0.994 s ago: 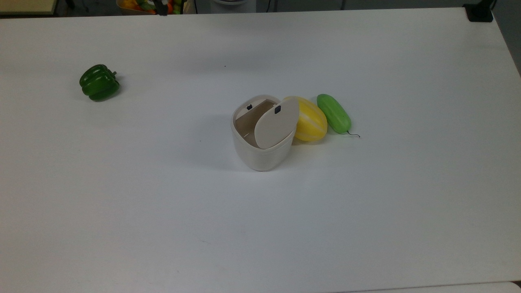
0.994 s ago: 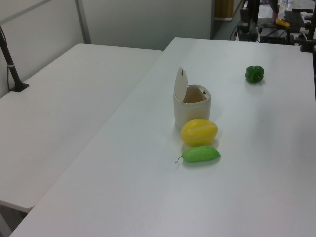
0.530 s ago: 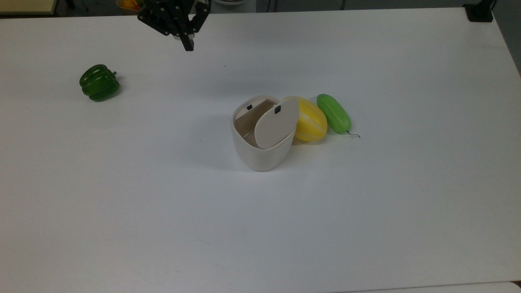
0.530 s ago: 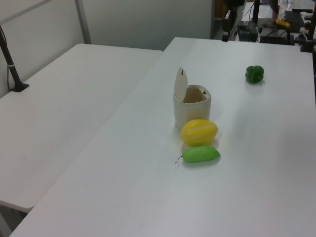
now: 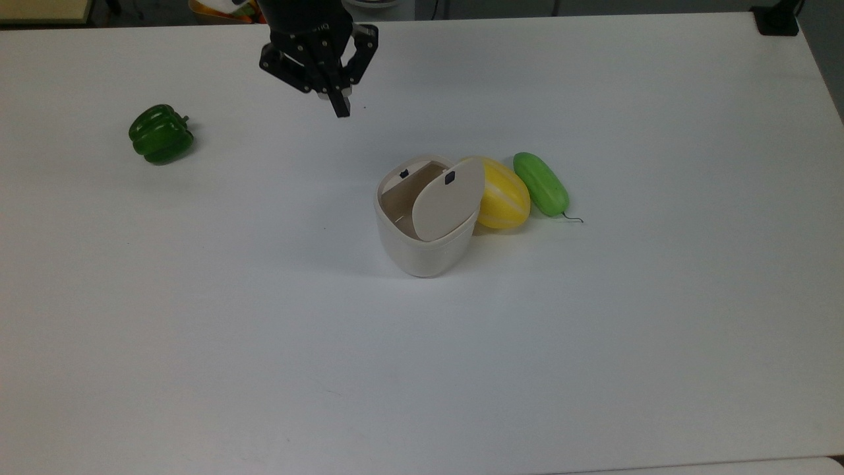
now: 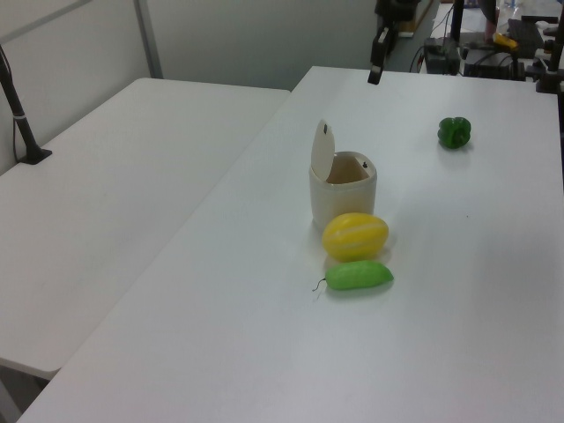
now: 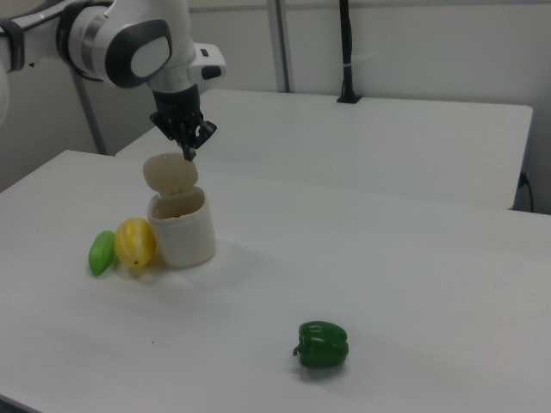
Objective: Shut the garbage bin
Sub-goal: 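Move the gripper over the open lid of the white bin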
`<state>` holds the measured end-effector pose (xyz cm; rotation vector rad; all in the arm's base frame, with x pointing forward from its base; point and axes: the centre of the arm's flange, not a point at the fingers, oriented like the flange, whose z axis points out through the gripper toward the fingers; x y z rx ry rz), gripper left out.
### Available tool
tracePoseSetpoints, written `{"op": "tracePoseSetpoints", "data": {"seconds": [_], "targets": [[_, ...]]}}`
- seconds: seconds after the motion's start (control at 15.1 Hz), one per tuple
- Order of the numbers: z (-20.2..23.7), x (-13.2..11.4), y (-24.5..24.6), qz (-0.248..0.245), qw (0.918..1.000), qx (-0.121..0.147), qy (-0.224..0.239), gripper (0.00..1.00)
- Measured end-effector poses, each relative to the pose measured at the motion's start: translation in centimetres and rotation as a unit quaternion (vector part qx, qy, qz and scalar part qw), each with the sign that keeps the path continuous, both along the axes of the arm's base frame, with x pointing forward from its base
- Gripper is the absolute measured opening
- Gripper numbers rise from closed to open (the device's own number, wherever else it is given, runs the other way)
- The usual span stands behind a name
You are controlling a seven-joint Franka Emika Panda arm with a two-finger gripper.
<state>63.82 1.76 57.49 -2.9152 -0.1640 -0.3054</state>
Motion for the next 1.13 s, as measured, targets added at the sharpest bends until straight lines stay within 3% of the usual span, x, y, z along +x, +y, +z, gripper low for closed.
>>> {"op": "tracePoseSetpoints", "data": {"seconds": [0.66, 1.13], "targets": [[-3.7, 2.9, 4.4, 0.038, 0.9987, -0.003, -0.034, 0.01], [1.0, 3.2, 6.4, 0.067, 0.9936, 0.024, -0.088, 0.01]]}}
